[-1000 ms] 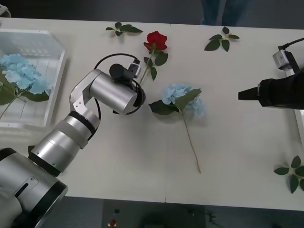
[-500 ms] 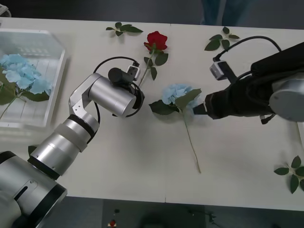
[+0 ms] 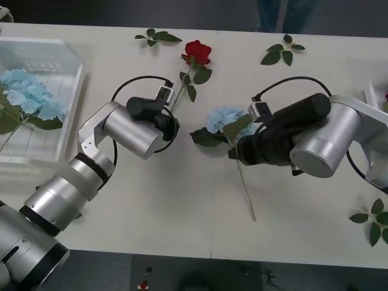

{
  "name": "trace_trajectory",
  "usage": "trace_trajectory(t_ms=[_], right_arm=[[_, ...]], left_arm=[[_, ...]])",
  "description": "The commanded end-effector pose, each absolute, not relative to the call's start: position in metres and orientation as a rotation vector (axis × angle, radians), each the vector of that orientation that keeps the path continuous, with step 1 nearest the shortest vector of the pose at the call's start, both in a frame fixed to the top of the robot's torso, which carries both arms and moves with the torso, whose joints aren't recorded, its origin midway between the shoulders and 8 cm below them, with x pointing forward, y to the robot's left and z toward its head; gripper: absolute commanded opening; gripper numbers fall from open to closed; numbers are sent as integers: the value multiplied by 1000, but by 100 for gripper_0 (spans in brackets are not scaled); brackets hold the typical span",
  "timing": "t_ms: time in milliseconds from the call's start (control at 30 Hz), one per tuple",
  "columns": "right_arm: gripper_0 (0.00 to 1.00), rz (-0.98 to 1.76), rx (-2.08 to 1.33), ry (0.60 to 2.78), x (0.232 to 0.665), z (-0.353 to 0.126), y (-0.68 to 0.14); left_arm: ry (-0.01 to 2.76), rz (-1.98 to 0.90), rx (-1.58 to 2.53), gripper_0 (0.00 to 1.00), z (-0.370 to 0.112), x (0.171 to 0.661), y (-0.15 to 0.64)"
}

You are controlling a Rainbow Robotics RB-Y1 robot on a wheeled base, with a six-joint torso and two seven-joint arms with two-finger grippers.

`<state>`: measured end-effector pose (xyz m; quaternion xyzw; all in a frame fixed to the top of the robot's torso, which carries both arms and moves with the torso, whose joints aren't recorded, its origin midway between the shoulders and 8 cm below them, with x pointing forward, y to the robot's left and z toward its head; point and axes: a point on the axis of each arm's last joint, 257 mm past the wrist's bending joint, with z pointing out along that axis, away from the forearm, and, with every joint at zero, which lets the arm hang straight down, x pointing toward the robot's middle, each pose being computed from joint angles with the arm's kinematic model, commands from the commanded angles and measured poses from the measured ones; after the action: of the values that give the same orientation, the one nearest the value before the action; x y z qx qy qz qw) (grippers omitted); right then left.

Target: Put the red flowers into the right box and the blue flowers into the left box

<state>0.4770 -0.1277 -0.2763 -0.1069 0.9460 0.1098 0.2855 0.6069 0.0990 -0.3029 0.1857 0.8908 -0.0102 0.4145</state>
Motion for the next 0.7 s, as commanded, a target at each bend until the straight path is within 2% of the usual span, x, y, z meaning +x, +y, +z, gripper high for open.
trace_trajectory(t_ms=[33, 300, 700], right_arm=[[100, 287, -241, 2493, 500, -276, -118], [100, 291, -198, 2489, 518, -294, -109], [100, 245, -222, 2483, 521, -304, -109]], left_arm=[[2256, -23, 492, 0, -319, 580, 135], [2262, -53, 543, 0, -315, 526, 161], [2274, -61, 567, 0, -328, 456, 198]])
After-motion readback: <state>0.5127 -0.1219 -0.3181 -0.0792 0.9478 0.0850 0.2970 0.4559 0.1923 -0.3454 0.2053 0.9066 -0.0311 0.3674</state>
